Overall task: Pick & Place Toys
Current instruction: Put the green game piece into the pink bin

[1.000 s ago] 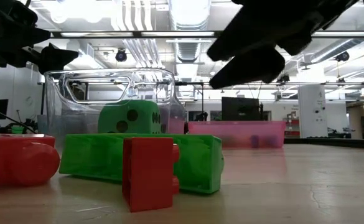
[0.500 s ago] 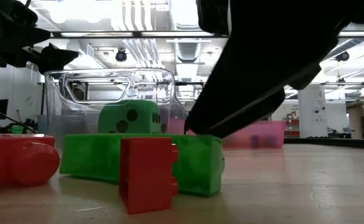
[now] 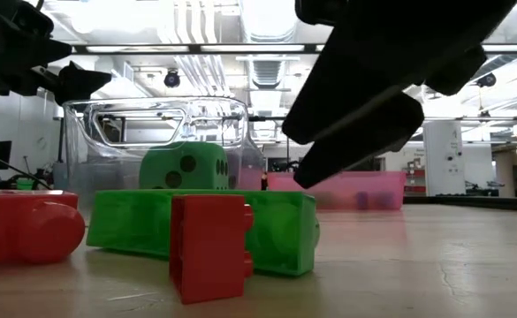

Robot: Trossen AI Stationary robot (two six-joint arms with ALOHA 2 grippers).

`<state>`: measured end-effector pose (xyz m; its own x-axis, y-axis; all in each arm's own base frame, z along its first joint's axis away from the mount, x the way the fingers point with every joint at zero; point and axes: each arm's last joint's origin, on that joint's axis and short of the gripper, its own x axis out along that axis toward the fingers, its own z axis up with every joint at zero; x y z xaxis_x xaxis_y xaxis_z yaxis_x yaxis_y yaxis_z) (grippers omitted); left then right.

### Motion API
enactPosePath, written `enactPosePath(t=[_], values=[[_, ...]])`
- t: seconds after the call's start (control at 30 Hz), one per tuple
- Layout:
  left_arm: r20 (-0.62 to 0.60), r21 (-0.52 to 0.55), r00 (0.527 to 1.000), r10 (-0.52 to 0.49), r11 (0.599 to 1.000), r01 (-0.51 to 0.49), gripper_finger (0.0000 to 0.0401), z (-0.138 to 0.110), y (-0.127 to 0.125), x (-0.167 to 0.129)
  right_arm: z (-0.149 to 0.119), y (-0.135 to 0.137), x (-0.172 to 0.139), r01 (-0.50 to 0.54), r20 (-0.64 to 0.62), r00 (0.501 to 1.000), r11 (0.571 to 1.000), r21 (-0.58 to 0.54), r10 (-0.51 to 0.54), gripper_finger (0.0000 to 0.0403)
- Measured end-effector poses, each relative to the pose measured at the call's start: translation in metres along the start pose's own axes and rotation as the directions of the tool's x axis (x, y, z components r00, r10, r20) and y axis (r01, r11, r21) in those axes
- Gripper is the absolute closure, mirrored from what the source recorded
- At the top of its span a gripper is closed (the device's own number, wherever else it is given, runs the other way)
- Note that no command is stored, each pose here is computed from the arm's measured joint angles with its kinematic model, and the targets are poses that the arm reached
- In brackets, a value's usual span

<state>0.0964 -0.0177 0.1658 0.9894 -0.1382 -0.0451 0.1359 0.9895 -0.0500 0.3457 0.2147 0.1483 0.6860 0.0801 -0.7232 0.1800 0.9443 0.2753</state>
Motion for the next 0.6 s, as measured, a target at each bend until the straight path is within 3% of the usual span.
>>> enactPosePath(t=[0.6], values=[[0.000,0.000,1.000,0.000,1.000,0.000,0.0074,0.000,0.000,0.000,-0.015,0.000,0.027,-0.010,0.009,1.000,1.000,0.023,0.010,0.0062]])
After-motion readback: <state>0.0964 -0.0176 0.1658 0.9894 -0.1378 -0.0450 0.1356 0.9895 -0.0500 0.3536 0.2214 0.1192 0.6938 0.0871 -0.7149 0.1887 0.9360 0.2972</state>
